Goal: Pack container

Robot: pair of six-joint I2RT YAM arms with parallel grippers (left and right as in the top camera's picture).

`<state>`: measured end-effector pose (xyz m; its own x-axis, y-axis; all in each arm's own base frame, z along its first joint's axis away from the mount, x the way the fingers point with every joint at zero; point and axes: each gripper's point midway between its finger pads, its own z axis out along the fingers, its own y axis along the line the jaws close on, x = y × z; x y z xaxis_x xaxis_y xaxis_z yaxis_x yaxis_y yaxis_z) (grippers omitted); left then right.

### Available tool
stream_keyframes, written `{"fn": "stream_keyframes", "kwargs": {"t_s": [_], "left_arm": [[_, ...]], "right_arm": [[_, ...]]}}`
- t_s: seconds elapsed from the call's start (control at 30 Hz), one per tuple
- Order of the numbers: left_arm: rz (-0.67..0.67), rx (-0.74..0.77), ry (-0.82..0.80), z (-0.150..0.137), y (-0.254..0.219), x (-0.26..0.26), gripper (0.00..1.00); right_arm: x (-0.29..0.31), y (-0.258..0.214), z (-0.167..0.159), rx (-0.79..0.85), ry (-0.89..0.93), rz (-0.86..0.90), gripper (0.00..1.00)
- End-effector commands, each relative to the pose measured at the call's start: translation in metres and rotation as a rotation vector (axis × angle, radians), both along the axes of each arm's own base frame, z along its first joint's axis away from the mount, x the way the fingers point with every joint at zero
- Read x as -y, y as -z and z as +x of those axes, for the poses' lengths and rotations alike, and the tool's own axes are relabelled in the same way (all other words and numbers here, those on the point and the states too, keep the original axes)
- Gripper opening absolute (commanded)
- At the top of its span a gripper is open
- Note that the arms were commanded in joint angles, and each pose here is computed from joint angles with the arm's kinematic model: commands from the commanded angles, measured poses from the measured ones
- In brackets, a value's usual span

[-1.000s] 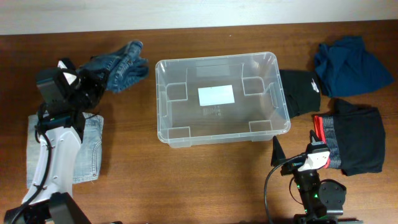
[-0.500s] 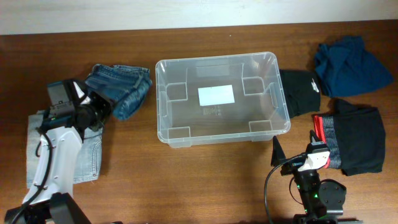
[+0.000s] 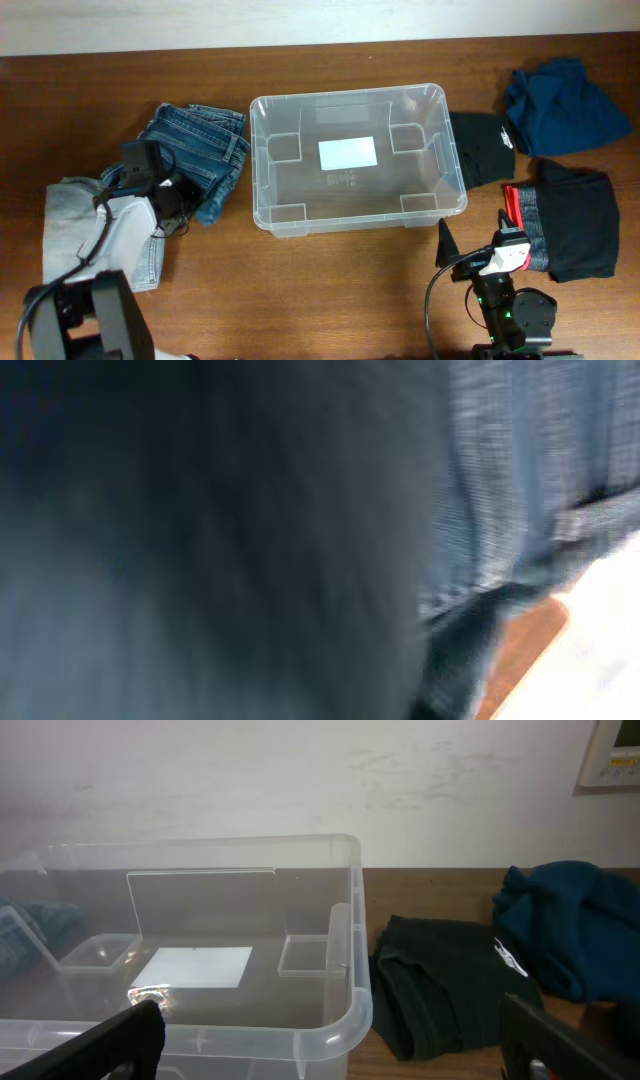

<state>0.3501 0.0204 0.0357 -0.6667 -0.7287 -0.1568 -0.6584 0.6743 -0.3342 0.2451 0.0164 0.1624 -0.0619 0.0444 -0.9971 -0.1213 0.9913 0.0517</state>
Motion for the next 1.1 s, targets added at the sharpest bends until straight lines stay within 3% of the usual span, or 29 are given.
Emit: {"fn": "stream_keyframes", "kwargs": {"t_s": [0.0, 0.07, 0.4, 0.47, 0.7, 1.07], "left_arm": [[-0.007, -0.09, 0.015, -0.015, 0.028, 0.003, 0.59], [0.0, -0.109, 0.012, -0.017, 0.032, 0.002, 0.74], [0.153, -0.153, -0.034, -0.026, 0.036, -0.026, 0.87], [0.186, -0.139, -0.046, -0.022, 0.035, -0.032, 0.96], [0.187, -0.041, -0.052, 0.001, 0.029, -0.034, 0.96], [-0.063, 0.045, 0.037, 0.017, 0.02, 0.011, 0.96]], "right_arm": [[-0.001, 0.002, 0.0, -0.001, -0.008, -0.006, 0.99], [-0.001, 0.002, 0.0, -0.001, -0.008, -0.006, 0.99], [-0.001, 0.002, 0.0, -0.001, -0.008, -0.006, 0.99], [-0.001, 0.002, 0.0, -0.001, -0.008, -0.006, 0.98], [-0.001, 0.002, 0.0, -0.001, -0.008, -0.006, 0.99], [-0.001, 0.002, 0.0, -0.001, -0.008, -0.006, 0.99]]}}
